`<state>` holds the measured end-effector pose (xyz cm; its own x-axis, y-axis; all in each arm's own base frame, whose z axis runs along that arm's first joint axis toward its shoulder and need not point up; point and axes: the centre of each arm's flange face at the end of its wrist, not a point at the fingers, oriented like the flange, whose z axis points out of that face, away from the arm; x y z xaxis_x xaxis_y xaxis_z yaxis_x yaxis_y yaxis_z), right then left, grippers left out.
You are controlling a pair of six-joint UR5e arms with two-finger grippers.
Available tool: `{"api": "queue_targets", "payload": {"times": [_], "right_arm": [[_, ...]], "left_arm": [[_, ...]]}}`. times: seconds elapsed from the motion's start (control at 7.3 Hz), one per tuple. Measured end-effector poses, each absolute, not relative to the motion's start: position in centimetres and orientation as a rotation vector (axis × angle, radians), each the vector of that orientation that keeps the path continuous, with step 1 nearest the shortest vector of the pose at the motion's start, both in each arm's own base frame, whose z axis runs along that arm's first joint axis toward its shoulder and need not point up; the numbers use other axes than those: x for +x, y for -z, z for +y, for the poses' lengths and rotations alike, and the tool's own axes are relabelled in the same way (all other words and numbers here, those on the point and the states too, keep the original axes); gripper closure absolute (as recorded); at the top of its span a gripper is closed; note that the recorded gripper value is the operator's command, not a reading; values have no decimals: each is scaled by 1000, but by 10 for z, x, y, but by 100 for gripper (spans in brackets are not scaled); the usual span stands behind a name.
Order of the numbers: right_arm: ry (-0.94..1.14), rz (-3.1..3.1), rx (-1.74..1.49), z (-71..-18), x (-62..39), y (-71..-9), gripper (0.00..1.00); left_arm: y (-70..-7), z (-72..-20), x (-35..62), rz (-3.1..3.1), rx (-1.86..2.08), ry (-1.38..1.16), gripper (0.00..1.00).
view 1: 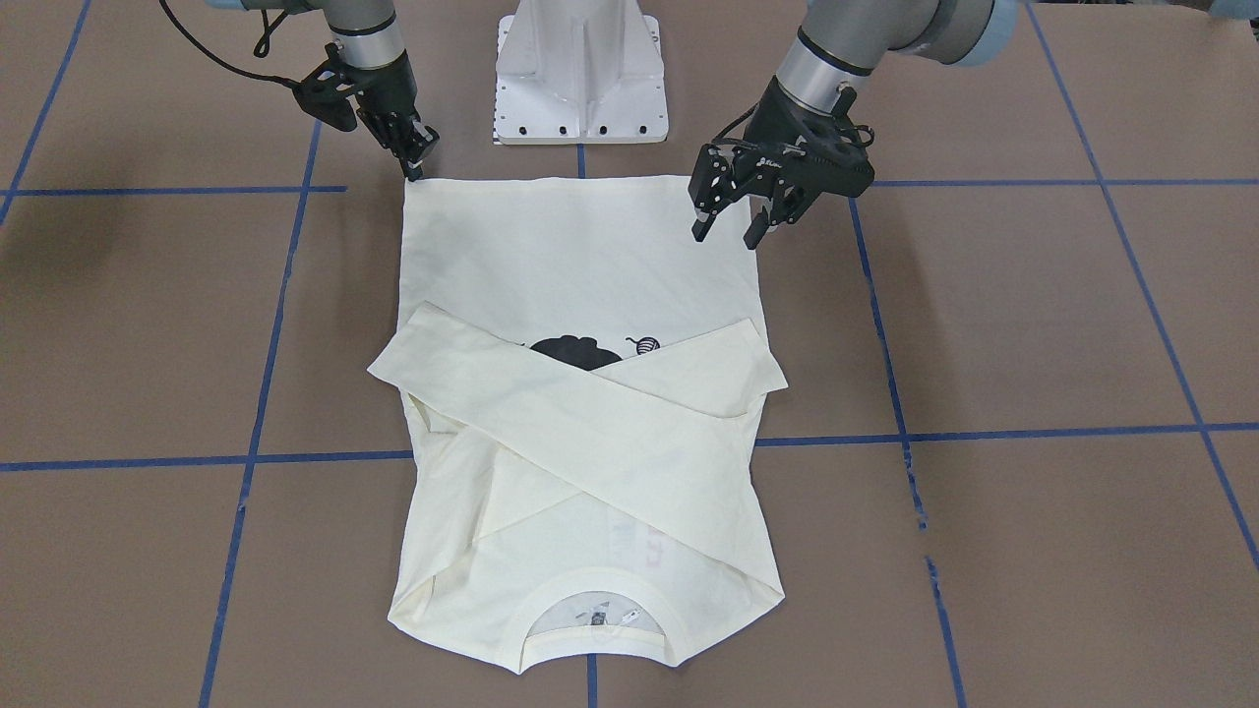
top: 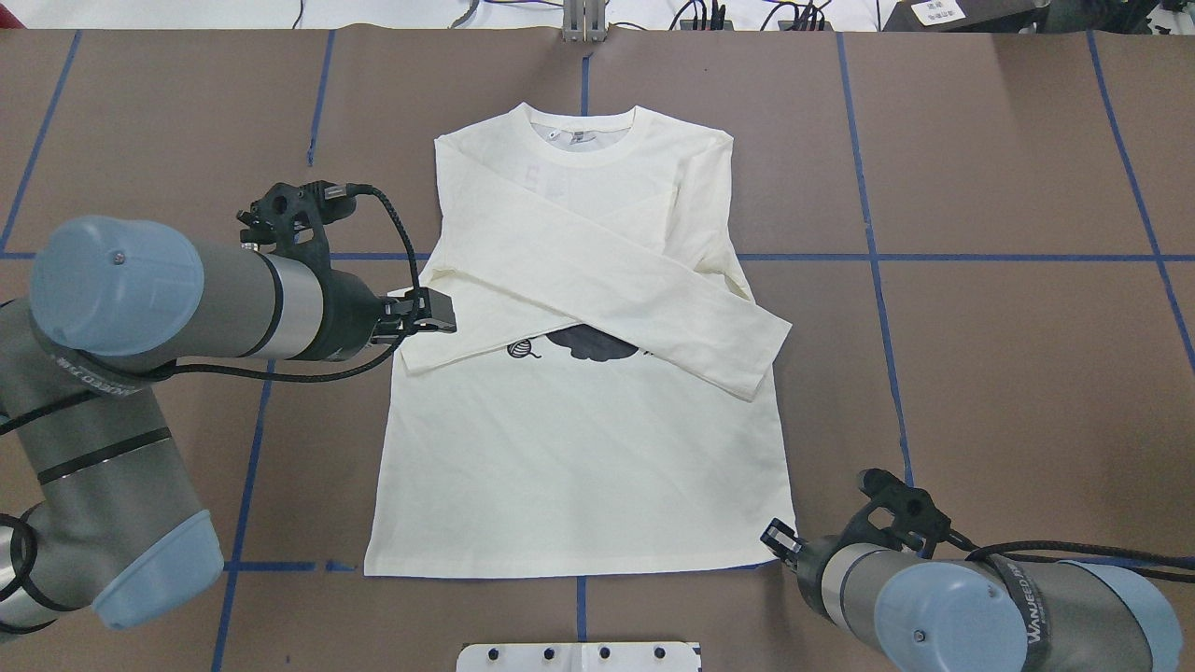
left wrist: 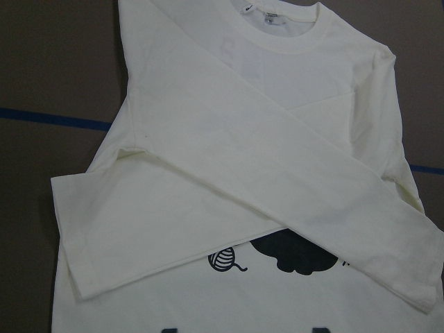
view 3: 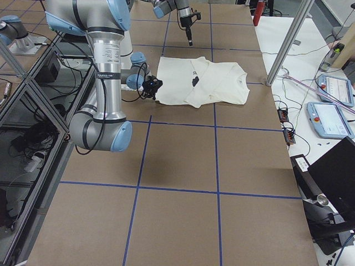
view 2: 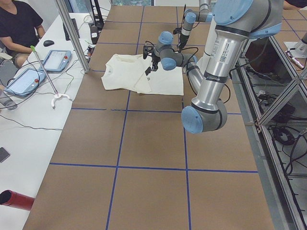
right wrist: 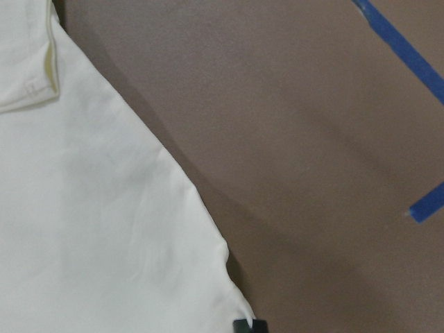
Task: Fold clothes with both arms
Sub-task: 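Lower the left gripper to the hem corner nearest it and grasp both hem corners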
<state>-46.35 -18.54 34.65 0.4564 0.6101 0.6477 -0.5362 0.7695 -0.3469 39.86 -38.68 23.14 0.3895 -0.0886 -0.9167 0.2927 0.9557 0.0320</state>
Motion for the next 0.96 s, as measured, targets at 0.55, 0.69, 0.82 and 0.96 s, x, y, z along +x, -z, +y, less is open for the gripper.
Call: {"api": "queue_targets", "payload": {"times": [0.55, 0.69, 0.82, 0.96], "right_arm": [[-715, -871, -120, -191, -449, -331, 100], [-717, -881, -127, -193, -445, -326, 100], [-717, -888, -131, -193, -442, -322, 100], [-717, -894, -133, -193, -441, -320, 100]], "left_arm": [[-282, -354, 401, 1062, 151, 272, 30], [-294, -343, 406, 1035, 148, 272, 31], [-301, -336, 407, 1021, 138, 276, 33], [-307, -329, 406, 1006, 116, 274, 33]]}}
